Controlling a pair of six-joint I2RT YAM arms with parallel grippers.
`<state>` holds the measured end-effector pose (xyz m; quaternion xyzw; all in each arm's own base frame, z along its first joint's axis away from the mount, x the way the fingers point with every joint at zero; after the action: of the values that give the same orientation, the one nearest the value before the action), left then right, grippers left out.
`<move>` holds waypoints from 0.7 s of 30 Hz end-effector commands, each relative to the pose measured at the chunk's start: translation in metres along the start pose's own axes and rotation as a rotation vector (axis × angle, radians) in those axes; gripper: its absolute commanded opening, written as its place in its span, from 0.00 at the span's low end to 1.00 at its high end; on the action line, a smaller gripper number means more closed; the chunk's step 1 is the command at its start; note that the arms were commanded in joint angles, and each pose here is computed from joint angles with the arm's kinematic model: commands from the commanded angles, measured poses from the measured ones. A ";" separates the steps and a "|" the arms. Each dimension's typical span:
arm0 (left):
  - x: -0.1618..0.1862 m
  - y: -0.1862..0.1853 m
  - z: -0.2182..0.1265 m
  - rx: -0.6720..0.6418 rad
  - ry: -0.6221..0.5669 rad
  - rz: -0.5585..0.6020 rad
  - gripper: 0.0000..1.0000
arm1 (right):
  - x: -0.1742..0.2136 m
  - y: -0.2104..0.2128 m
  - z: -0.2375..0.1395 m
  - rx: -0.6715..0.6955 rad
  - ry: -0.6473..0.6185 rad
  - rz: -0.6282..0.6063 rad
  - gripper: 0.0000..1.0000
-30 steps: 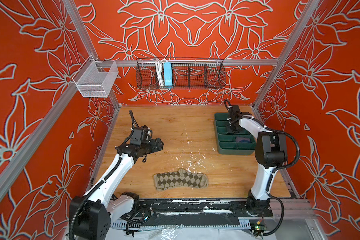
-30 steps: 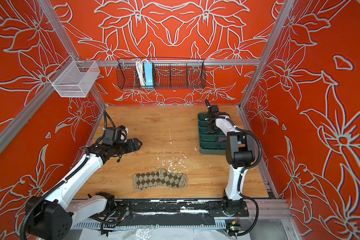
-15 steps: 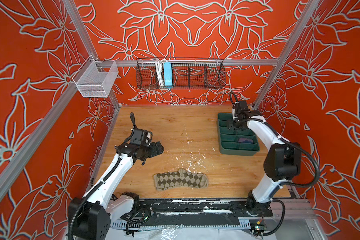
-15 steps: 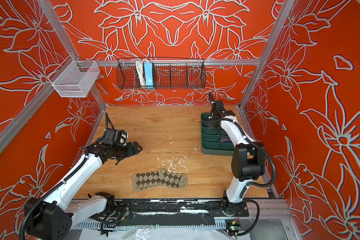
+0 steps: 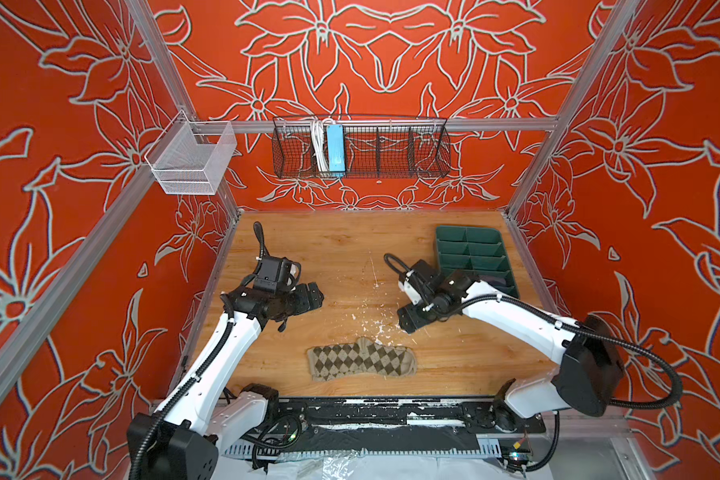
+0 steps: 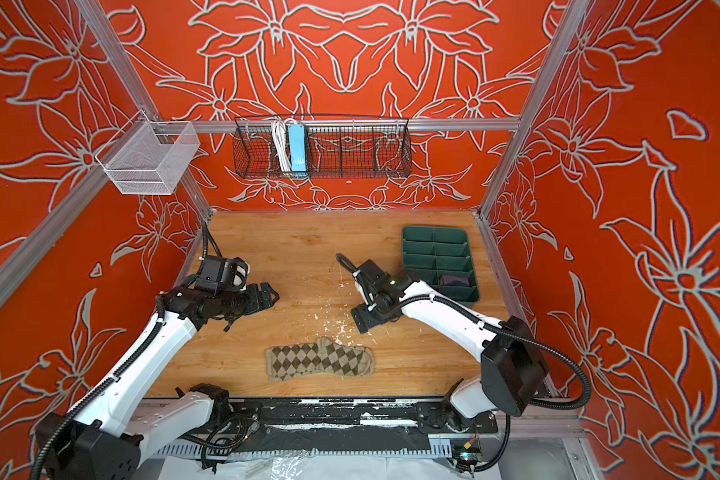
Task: Roll the socks
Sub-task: 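Grasp the cuff end of the argyle sock with the right gripper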
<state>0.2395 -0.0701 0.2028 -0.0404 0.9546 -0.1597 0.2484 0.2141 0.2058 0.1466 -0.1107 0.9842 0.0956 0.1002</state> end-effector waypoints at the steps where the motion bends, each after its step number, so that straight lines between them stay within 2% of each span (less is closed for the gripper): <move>1: 0.006 0.002 0.002 0.001 0.009 -0.018 0.93 | 0.037 0.001 -0.004 -0.014 0.081 0.074 0.90; 6: 0.005 0.002 0.010 0.004 0.019 -0.018 0.93 | 0.066 0.009 0.009 -0.154 0.158 0.156 0.89; 8: 0.004 0.002 0.013 0.001 0.026 -0.013 0.93 | 0.075 0.013 0.019 -0.195 0.189 0.181 0.86; 11: 0.004 0.003 0.016 -0.002 0.036 -0.007 0.93 | 0.082 0.016 0.032 -0.209 0.212 0.217 0.76; 18: 0.004 0.005 0.021 -0.013 0.039 -0.002 0.93 | 0.087 0.013 0.048 -0.195 0.225 0.269 0.40; 21: 0.003 0.005 0.021 -0.015 0.036 -0.001 0.93 | 0.088 0.011 0.053 -0.180 0.233 0.272 0.38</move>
<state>0.2460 -0.0717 0.1862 -0.0408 0.9592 -0.1572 0.2316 0.1370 0.2083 0.0852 -0.0117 0.9824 0.1833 -0.0327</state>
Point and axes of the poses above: each gripper's point midway between its finger pads, its own z axis out along the fingers, its own y axis along the line the jaws close on, x = y × z, the point moved 4 cm from there along -z, back along the fingers, and after that the axes turned 12 degrees about z, right-handed, at the moved point
